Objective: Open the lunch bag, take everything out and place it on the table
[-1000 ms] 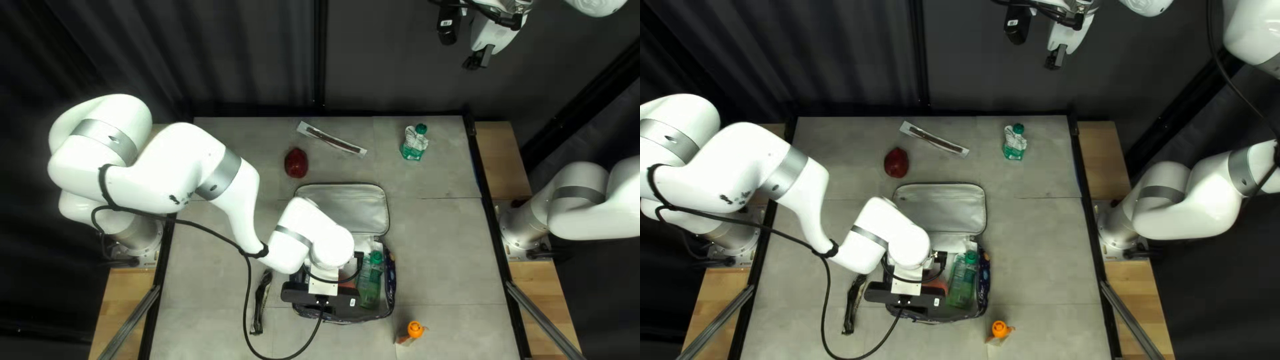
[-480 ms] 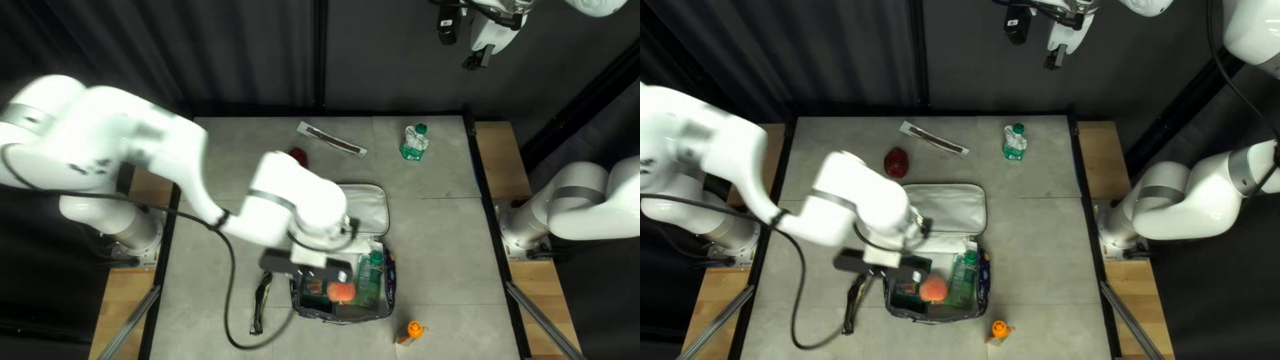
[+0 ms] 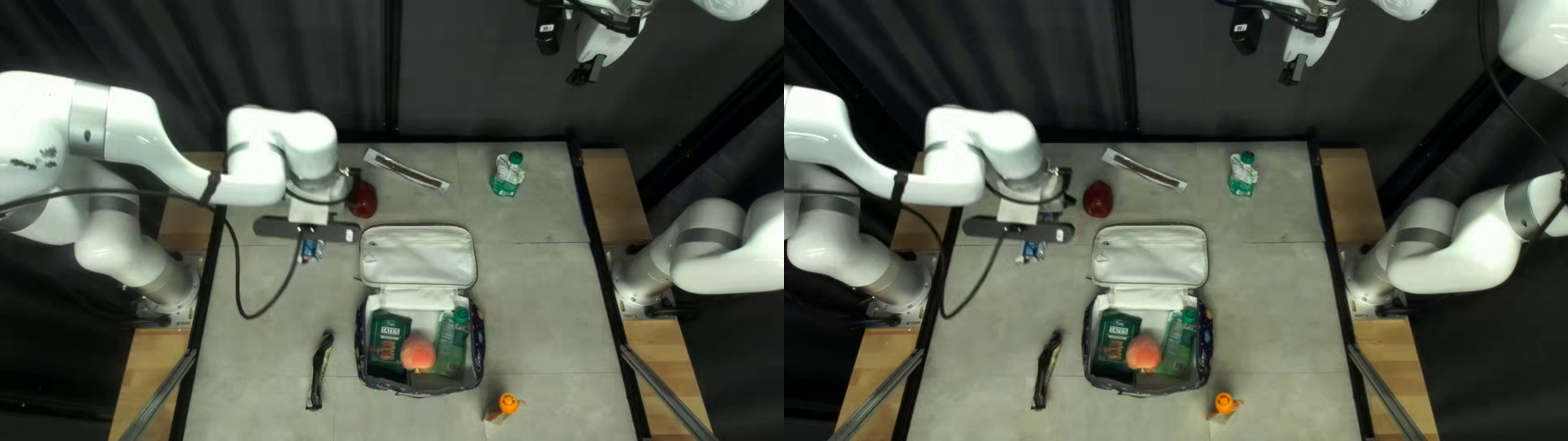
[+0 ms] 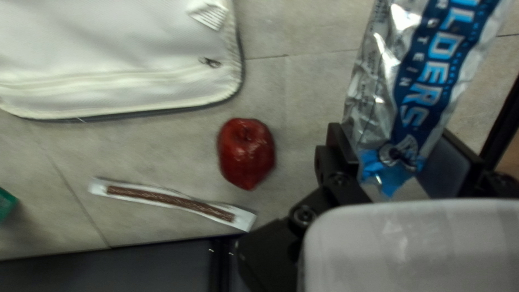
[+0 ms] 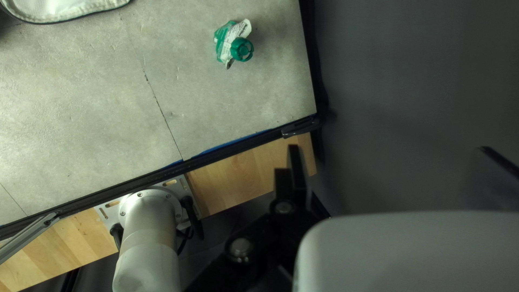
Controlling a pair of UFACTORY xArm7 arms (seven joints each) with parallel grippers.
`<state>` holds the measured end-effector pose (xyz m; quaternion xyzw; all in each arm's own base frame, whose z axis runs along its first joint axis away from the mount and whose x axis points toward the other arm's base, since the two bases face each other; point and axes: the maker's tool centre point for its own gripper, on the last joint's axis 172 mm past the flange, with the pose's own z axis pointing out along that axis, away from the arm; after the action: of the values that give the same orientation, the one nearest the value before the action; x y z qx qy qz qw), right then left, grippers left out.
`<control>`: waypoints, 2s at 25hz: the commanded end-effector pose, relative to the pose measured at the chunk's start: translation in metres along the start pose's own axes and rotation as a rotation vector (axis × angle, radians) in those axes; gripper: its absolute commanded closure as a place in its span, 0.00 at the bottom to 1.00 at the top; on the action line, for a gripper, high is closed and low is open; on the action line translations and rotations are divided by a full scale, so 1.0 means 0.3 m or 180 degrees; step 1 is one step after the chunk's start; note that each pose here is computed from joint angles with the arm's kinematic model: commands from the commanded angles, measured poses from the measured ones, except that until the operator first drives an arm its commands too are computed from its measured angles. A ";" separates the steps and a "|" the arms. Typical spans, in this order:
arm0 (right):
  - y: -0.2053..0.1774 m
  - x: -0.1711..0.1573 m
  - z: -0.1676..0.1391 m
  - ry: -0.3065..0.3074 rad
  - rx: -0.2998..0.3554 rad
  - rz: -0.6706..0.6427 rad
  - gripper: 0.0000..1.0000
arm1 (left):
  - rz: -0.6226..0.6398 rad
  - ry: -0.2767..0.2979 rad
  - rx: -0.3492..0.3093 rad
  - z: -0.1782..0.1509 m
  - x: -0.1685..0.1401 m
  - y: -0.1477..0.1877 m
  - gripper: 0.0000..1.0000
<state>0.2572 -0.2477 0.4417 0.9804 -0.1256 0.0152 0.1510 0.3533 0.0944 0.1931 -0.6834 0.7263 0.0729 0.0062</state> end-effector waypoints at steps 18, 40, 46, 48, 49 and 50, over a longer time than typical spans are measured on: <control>0.000 0.000 0.000 0.0000 0.0000 0.0000 0.00 | -0.0537 -0.0410 -0.0089 0.530 -0.608 0.456 1.00; 0.000 0.000 0.000 0.0000 0.0000 0.0000 0.00 | -0.0581 -0.0261 -0.0108 0.626 -0.609 0.476 1.00; 0.000 0.000 0.000 0.0000 0.0000 0.0000 0.00 | -0.0531 -0.0168 -0.0082 0.638 -0.596 0.485 0.98; 0.000 0.000 0.000 0.0000 0.0000 0.0000 0.00 | -0.0520 -0.0125 -0.0080 0.634 -0.592 0.486 0.00; 0.000 0.000 0.000 0.0000 0.0000 0.0000 0.00 | -0.0507 -0.0112 -0.0075 0.615 -0.588 0.484 0.00; 0.000 0.000 0.000 0.0000 0.0000 0.0000 0.00 | -0.0493 -0.0108 -0.0069 0.597 -0.583 0.479 0.00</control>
<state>0.2572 -0.2477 0.4417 0.9804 -0.1256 0.0152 0.1510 0.2026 0.3002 0.0393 -0.7388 0.6667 0.0966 0.0184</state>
